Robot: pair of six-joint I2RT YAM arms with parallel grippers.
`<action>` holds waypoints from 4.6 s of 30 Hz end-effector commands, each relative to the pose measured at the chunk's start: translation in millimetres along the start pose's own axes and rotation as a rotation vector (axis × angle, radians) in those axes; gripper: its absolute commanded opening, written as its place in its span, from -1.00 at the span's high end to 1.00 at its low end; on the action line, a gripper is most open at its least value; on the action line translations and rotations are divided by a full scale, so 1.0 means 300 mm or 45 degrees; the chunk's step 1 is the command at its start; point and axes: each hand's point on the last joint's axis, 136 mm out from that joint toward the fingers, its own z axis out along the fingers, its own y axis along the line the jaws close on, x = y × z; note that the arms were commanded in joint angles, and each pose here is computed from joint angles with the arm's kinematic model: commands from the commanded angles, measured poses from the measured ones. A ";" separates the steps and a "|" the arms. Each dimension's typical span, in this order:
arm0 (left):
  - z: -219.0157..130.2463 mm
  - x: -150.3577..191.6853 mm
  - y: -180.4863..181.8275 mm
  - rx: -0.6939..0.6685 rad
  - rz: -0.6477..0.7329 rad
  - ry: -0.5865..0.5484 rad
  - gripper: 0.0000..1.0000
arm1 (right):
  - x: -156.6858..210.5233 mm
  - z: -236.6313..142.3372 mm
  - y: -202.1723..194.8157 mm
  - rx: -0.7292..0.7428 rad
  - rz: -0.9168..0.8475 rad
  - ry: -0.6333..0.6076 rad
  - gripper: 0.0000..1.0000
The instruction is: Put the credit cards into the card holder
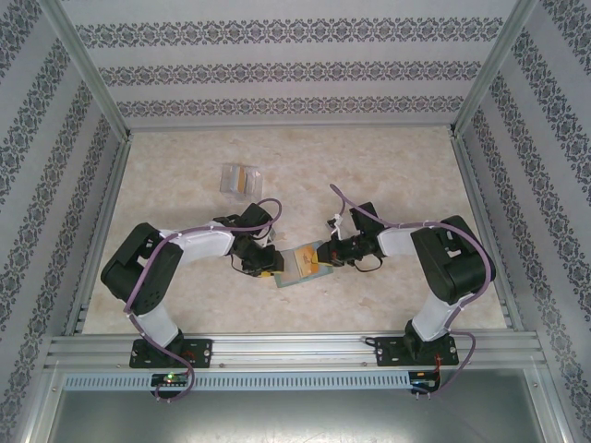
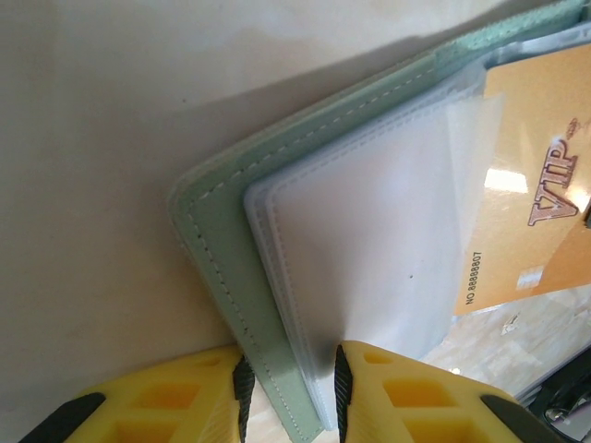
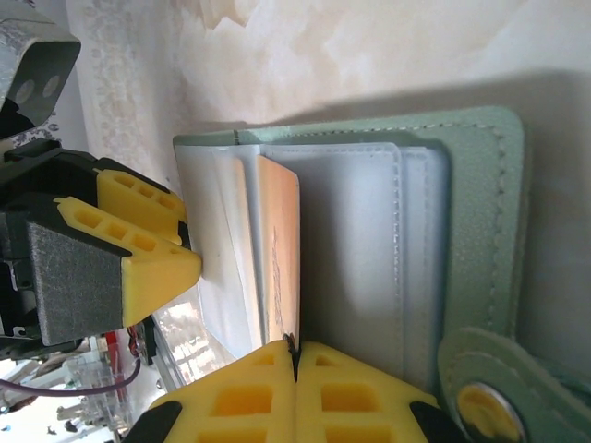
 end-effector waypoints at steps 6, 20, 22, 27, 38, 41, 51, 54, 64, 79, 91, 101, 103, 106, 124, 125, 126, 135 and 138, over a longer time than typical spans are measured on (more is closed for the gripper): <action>0.061 -0.026 -0.018 0.034 0.061 -0.020 0.33 | -0.007 0.043 0.045 -0.032 -0.030 -0.020 1.00; 0.073 -0.020 0.019 -0.010 0.035 -0.028 0.37 | 0.035 0.071 0.046 -0.052 -0.011 0.023 1.00; 0.068 -0.017 0.025 -0.025 0.040 -0.029 0.37 | 0.035 0.062 0.027 -0.039 -0.002 0.017 1.00; 0.056 -0.019 0.038 -0.053 0.055 -0.042 0.37 | 0.048 0.058 0.012 -0.068 0.006 0.057 1.00; 0.052 -0.023 0.040 -0.074 0.067 -0.030 0.34 | 0.073 0.100 0.016 -0.044 -0.026 0.099 1.00; 0.053 -0.025 0.037 -0.075 0.064 -0.027 0.32 | 0.075 0.119 0.028 -0.039 -0.045 0.107 1.00; 0.033 -0.035 0.002 -0.038 0.041 -0.040 0.31 | 0.054 0.140 0.031 0.060 -0.071 0.019 0.86; 0.021 -0.037 -0.007 -0.030 0.033 -0.051 0.26 | 0.067 0.136 0.030 0.099 -0.082 -0.012 0.73; -0.004 -0.039 -0.011 -0.033 0.037 -0.078 0.19 | 0.065 0.057 0.040 0.214 -0.099 -0.101 0.51; -0.014 -0.060 -0.008 -0.006 0.052 -0.119 0.18 | 0.083 0.105 0.050 0.288 -0.111 -0.073 0.64; -0.006 -0.070 -0.013 0.046 0.013 -0.165 0.16 | 0.080 0.158 0.091 0.267 -0.138 -0.033 0.94; -0.031 -0.092 -0.005 0.018 -0.007 -0.226 0.12 | 0.075 0.144 0.098 0.305 -0.161 -0.063 0.86; -0.049 -0.098 0.004 -0.001 -0.020 -0.249 0.08 | 0.075 0.126 0.107 0.314 -0.163 -0.100 0.79; -0.067 -0.104 0.006 0.004 -0.038 -0.274 0.06 | 0.080 0.103 0.131 0.321 -0.200 -0.150 0.58; -0.038 -0.081 0.001 0.144 -0.148 -0.251 0.00 | 0.099 0.095 0.046 0.423 -0.187 -0.170 0.37; -0.037 -0.080 -0.001 0.141 -0.146 -0.242 0.01 | 0.099 0.102 0.054 0.405 -0.185 -0.165 0.41; -0.035 -0.080 -0.005 0.148 -0.142 -0.234 0.02 | 0.096 0.109 0.063 0.391 -0.189 -0.160 0.45; -0.011 -0.080 -0.017 0.184 -0.137 -0.207 0.25 | 0.094 0.131 0.069 0.391 -0.219 -0.130 0.79; 0.001 -0.077 -0.013 0.181 -0.141 -0.189 0.30 | 0.092 0.134 0.067 0.390 -0.220 -0.127 0.82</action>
